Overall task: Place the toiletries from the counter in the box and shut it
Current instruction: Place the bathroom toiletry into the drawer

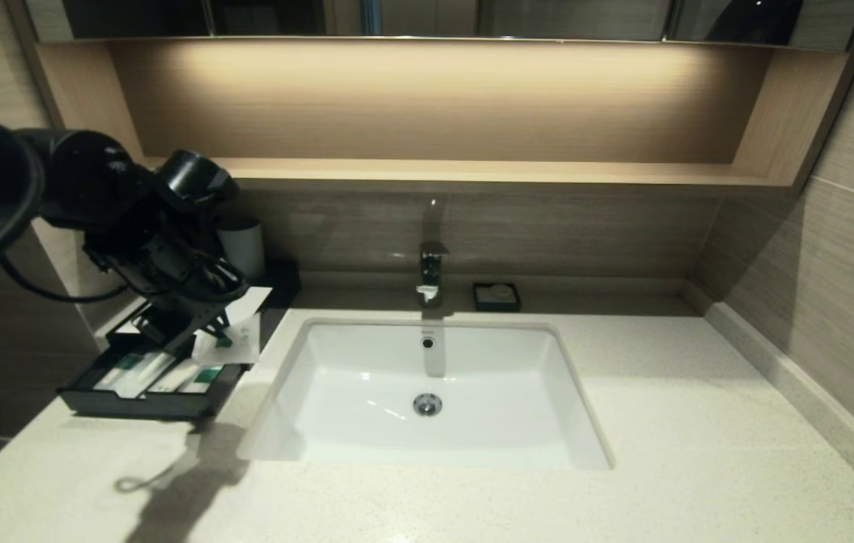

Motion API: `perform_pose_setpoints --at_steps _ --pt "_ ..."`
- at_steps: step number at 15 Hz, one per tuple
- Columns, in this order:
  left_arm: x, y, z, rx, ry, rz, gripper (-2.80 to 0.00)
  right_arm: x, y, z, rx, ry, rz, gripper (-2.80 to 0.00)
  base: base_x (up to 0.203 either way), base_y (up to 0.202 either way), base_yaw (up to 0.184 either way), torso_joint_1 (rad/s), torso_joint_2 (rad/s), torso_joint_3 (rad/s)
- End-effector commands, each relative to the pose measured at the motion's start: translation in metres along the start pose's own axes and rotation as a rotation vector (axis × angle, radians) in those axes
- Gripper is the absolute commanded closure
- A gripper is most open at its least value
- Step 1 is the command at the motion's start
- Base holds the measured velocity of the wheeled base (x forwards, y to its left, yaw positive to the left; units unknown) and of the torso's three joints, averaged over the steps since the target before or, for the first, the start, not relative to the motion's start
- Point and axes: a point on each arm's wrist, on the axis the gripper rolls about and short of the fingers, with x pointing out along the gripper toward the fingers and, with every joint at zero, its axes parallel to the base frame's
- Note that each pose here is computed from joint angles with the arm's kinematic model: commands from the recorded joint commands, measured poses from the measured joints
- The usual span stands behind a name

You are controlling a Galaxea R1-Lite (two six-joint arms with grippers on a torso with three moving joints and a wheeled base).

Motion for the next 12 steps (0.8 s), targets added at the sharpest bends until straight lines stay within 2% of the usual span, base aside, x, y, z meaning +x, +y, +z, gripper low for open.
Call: perform_pose_setpoints --at_steps 1,8,12 --pt "0.012 0.004 0.014 -0.037 -0.008 0.031 0.0 0.0 0.0 0.0 0.0 0.001 0.0 0.0 0.0 0.0 0.0 0.0 0.0 0.0" --pt "0.036 0.009 0.04 -0.085 -0.023 0.074 0.0 0.0 0.0 0.0 0.0 0.0 0.0 0.0 0.0 0.0 0.0 0.0 0.0 0.0" --pt "0.043 0.008 0.042 -0.092 -0.017 0.084 0.0 0.0 0.0 0.0 0.0 0.001 0.0 0.0 0.0 0.0 0.0 0.0 0.0 0.0"
